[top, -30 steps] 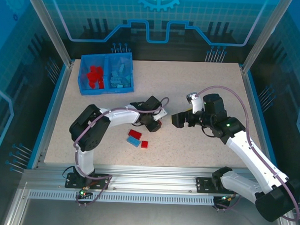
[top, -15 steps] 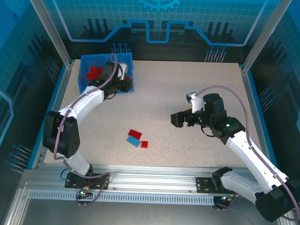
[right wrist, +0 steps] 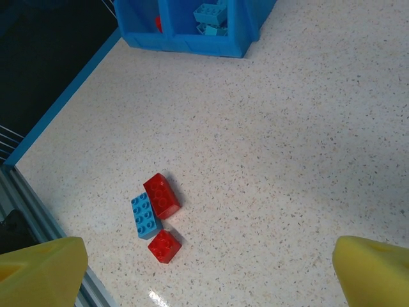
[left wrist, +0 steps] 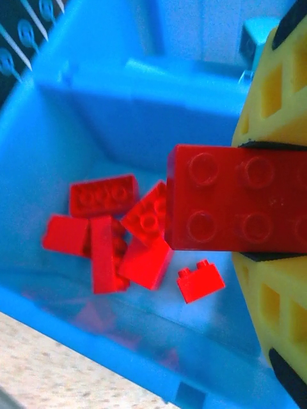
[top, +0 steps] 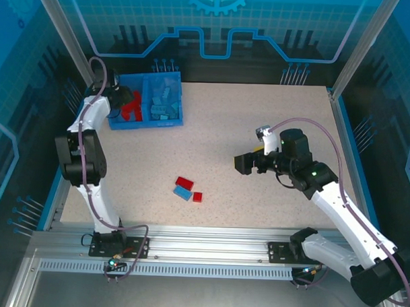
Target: Sort the legos into containers by color
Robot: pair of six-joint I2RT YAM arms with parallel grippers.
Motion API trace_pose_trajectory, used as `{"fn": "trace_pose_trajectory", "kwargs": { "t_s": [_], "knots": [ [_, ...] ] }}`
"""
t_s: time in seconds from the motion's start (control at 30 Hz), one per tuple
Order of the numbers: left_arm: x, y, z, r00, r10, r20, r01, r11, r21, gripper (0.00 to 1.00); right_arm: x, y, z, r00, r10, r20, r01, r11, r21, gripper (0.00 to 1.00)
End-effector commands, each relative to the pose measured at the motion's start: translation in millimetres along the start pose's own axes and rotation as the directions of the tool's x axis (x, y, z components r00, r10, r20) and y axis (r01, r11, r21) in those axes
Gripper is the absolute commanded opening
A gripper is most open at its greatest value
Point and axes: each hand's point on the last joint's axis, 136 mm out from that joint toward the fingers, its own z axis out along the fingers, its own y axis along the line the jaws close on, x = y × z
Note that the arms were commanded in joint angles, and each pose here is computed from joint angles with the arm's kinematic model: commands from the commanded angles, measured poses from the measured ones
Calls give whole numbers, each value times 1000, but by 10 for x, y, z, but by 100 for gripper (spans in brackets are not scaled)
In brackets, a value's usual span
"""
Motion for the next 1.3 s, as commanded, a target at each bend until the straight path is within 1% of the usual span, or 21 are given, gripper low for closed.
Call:
{"fn": "trace_pose_trajectory", "kwargs": {
  "t_s": [0.0, 0.13, 0.23, 0.3, 0.37, 0.4, 0.47, 0.5, 0.57, 0.63, 0.7, 0.73, 0.77, 0.8, 0.83, 0.87, 0.93, 0.97, 1.0, 1.1, 1.27],
  "knots": [
    [116, -32, 32, 996, -51, -77, 52, 998, 18, 46, 114, 21, 13, 1000, 13, -20, -13, 1000, -9, 100],
    [31, -77, -79, 998, -38, -39, 39, 999, 35, 56, 108, 24, 30, 1000, 9, -27, -9, 1000, -10, 100],
    [-33, -178, -285, 1000, -24, -15, 25, 997, 77, 57, 107, 16, 61, 999, 8, -35, -8, 1000, -11, 100],
    [-50, -287, -502, 1000, -15, 9, 14, 992, 129, 57, 125, 21, 97, 999, -1, -46, 0, 1000, -12, 100],
    [-7, -429, -775, 999, 14, 33, -20, 981, 192, 57, 207, 41, 166, 996, -40, -80, 40, 999, 0, 100],
    [50, -516, -945, 998, 47, 46, -56, 973, 222, 57, 178, 88, 186, 993, -77, -87, 78, 997, 9, 100],
    [201, -704, -1260, 987, 137, 81, -155, 948, 278, 57, 282, 200, 295, 977, -154, -150, 157, 988, 8, 100],
    [333, -821, -1435, 973, 208, 104, -231, 921, 314, 57, 354, 273, 365, 962, -194, -191, 197, 980, -3, 99],
    [624, -1016, -1730, 918, 366, 155, -397, 841, 368, 57, 491, 440, 494, 932, -253, -259, 250, 967, -43, 98],
    [940, -1109, -2010, 836, 504, 218, -548, 739, 392, 58, 674, 638, 664, 895, -303, -328, 286, 953, -98, 96],
    [1236, -1089, -2196, 754, 596, 276, -654, 638, 407, 61, 829, 806, 827, 866, -333, -373, 303, 943, -139, 93],
    [1394, -1055, -2290, 709, 632, 313, -700, 578, 419, 63, 906, 885, 922, 851, -348, -394, 313, 938, -153, 91],
    [1523, -1022, -2365, 679, 651, 340, -728, 533, 432, 64, 949, 950, 997, 840, -361, -404, 324, 932, -161, 89],
    [1693, -987, -2460, 640, 673, 371, -757, 471, 453, 67, 1005, 1006, 1094, 827, -375, -420, 337, 927, -163, 88],
    [1874, -962, -2563, 581, 703, 411, -795, 380, 472, 70, 1065, 1050, 1191, 814, -382, -437, 345, 924, -165, 87],
    [2027, -923, -2634, 538, 719, 439, -816, 315, 484, 74, 1108, 1079, 1271, 805, -387, -450, 349, 922, -169, 85],
    [2367, -797, -2696, 460, 756, 466, -838, 196, 510, 87, 1198, 1114, 1447, 788, -393, -473, 350, 919, -180, 82],
    [2470, -751, -2708, 438, 765, 472, -841, 163, 516, 89, 1242, 1118, 1519, 781, -395, -484, 349, 918, -187, 81],
    [2550, -710, -2715, 431, 771, 469, -838, 150, 525, 90, 1272, 1128, 1592, 773, -401, -492, 350, 916, -196, 79],
    [2701, -611, -2704, 431, 780, 453, -829, 146, 539, 92, 1363, 1098, 1785, 748, -394, -534, 349, 918, -189, 74],
    [2731, -571, -2693, 401, 764, 506, -863, 131, 487, 98, 1500, 1113, 2029, 711, -368, -600, 320, 928, -190, 62]
  ]
}}
